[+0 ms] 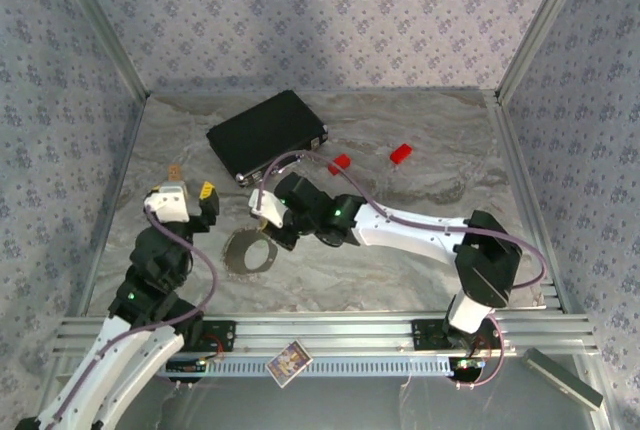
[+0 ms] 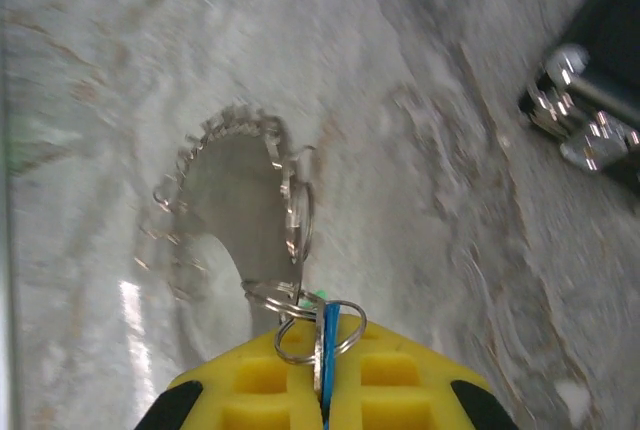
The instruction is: Put the keys on the keyring
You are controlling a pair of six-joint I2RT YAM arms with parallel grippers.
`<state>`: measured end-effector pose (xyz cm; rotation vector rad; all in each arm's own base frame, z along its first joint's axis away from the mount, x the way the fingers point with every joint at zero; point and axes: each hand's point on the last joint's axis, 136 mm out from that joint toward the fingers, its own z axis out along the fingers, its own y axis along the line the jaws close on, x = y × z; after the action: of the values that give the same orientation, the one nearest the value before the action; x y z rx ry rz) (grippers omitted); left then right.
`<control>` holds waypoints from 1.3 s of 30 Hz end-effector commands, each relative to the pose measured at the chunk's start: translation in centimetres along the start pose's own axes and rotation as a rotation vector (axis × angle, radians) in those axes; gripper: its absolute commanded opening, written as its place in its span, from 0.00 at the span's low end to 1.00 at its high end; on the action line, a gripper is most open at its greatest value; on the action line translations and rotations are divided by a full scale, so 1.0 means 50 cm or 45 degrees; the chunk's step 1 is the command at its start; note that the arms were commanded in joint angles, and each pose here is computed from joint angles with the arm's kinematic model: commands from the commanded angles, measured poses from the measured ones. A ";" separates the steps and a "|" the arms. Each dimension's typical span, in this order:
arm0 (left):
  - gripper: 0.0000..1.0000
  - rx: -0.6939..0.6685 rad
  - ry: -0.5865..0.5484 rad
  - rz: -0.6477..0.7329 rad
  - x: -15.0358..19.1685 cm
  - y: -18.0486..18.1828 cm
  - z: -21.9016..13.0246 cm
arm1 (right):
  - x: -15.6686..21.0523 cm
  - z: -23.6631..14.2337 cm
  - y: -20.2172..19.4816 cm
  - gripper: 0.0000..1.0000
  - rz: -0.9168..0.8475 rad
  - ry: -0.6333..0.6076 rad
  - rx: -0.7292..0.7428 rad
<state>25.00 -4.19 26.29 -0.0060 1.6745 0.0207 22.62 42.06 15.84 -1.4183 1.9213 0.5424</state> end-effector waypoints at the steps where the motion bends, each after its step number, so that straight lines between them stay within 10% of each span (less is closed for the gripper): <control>1: 0.84 0.029 0.067 0.012 0.032 -0.019 0.022 | 0.108 0.014 -0.037 0.00 0.003 0.239 0.087; 15: 0.99 -0.048 0.201 0.134 0.114 -0.015 0.090 | 0.364 -0.012 -0.126 0.00 -0.340 0.876 0.381; 22: 1.00 -0.134 0.241 0.060 0.155 0.028 0.120 | 0.400 -0.029 -0.127 0.34 -0.412 0.983 0.405; 30: 1.00 -0.261 0.182 -0.016 0.175 0.087 0.142 | 0.280 -0.151 -0.184 0.52 0.189 0.329 0.435; 39: 1.00 -0.275 0.247 -0.015 0.253 0.102 0.196 | 0.442 -0.436 -0.482 0.53 0.723 -0.214 1.517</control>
<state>32.17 1.44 11.61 -0.1630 1.9448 0.2616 33.80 9.17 13.00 -0.3845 2.1046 -0.2152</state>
